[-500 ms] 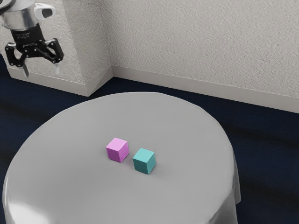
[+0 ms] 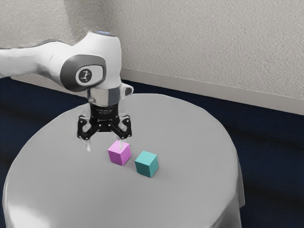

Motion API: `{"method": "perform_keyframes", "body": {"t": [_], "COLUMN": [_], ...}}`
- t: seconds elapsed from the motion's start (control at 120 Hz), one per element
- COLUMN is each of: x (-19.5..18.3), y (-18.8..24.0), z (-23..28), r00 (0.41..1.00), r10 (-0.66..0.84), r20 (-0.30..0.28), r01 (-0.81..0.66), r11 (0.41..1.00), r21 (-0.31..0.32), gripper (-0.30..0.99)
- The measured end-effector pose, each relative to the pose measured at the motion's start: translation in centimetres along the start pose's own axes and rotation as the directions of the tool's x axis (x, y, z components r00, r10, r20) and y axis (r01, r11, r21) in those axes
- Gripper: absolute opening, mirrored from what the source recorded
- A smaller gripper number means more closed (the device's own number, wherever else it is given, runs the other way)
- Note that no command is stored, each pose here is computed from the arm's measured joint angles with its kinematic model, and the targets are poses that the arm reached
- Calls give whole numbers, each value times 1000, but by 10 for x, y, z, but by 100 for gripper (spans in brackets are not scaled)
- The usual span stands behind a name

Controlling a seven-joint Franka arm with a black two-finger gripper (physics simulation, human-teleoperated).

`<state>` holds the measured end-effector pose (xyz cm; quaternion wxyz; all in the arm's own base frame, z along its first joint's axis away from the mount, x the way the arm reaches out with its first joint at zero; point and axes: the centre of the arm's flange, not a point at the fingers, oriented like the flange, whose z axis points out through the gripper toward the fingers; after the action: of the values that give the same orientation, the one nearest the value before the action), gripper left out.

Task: Pick up the blue block with one arm, and put the blue block on the pink block with one arm

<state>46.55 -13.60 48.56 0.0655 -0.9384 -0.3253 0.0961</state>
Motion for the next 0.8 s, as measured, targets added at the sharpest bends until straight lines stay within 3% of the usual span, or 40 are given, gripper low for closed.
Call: {"method": "perform_keyframes", "body": {"t": [0.117,0.217,0.492,0.558,0.692,0.8], "x": [-5,-7,-14,1,68,66], "y": [43,63,91,99,85,95], "z": [39,38,92,101,118,126], "r00": [998,982,877,853,854,799], "r10": [64,181,464,504,501,577], "r20": [-5,-54,-123,-135,-142,-167], "r01": [-64,-183,-470,-513,-513,-592], "r11": [998,982,882,857,856,804], "r21": [-12,-35,-33,-41,-68,-52], "gripper": [69,69,69,69,69,69]}}
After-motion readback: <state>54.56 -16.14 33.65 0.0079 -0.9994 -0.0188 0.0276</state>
